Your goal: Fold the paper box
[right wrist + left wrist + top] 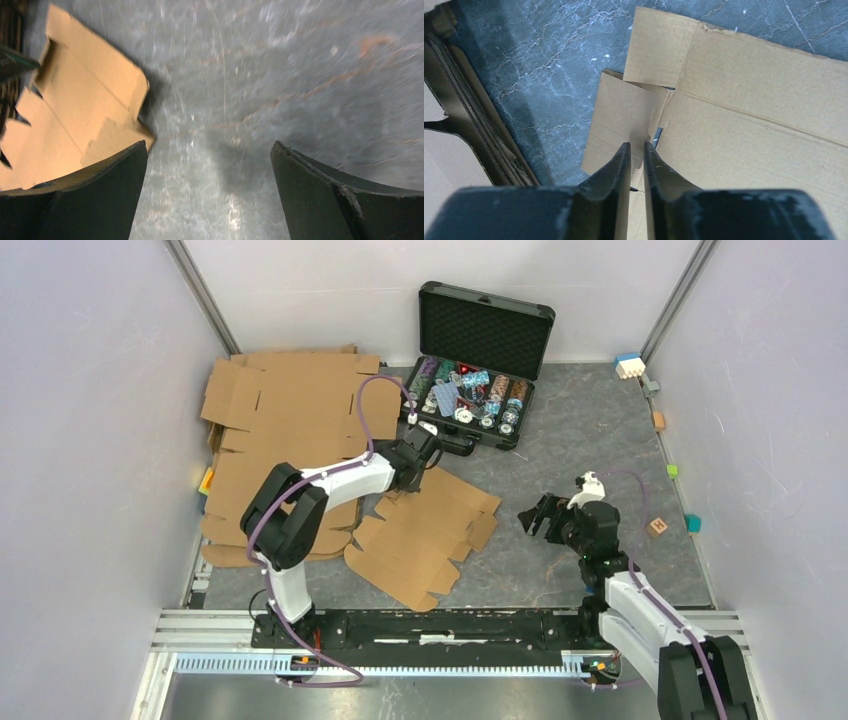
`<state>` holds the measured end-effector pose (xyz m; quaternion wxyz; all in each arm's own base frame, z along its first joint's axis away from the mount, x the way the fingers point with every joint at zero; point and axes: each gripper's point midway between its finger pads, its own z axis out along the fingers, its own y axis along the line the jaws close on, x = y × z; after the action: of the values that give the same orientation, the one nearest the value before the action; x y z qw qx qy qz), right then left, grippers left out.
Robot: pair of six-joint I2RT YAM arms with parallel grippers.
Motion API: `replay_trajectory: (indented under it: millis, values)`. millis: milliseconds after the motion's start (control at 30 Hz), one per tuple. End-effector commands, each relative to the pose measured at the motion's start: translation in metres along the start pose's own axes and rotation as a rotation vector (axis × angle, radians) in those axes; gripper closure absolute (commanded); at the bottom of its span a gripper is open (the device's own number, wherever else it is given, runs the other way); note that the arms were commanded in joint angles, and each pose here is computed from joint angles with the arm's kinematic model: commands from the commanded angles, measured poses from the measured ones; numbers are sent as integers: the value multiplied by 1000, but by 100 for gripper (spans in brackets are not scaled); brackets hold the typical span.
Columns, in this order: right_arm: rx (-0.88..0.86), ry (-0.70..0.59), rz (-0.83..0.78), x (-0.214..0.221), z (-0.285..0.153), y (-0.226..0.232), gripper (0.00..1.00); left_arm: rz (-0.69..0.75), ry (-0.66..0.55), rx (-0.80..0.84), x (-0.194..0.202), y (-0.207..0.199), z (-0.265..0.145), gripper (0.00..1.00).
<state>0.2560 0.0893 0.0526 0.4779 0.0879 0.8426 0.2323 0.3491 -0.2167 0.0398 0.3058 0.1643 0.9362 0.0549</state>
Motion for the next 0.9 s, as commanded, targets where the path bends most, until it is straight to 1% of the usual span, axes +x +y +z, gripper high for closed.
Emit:
replay_trajectory:
  millis: [0,67,167,267,300,367,400,433,467,533,600,733,867]
  values:
    - [-72,124,-16,19,-3,20,2,-45,-75,7,-19,4,-15,84]
    - [-97,122,-39,16,-4,29,2,-53,-83,-5,-21,7,-17,90]
    - [-99,96,-70,7,-6,38,2,-71,-103,-54,-23,18,-22,90]
    - [-28,123,-77,7,-4,41,2,-83,-117,-90,-24,26,-26,90]
    - [-10,130,-81,6,-3,43,2,-80,-116,-92,-24,27,-27,84]
    - [7,159,-89,9,-3,49,2,-74,-107,-89,-23,26,-26,62]
    - [19,146,-87,7,-2,52,2,-70,-104,-77,-23,24,-26,49]
    - [8,140,-89,8,-1,59,2,-67,-99,-62,-22,21,-26,41]
    - [1,132,-82,8,0,64,2,-64,-95,-52,-21,19,-25,35]
    - [-25,111,-73,6,2,79,2,-58,-90,-42,-20,17,-24,30]
    - [-29,117,-75,9,4,91,2,-52,-77,-36,-18,14,-20,29]
    - [22,137,-102,11,10,106,2,-42,-48,-47,-15,13,-13,29]
    - [99,165,-148,16,16,117,2,-32,-27,-66,-12,13,-7,32]
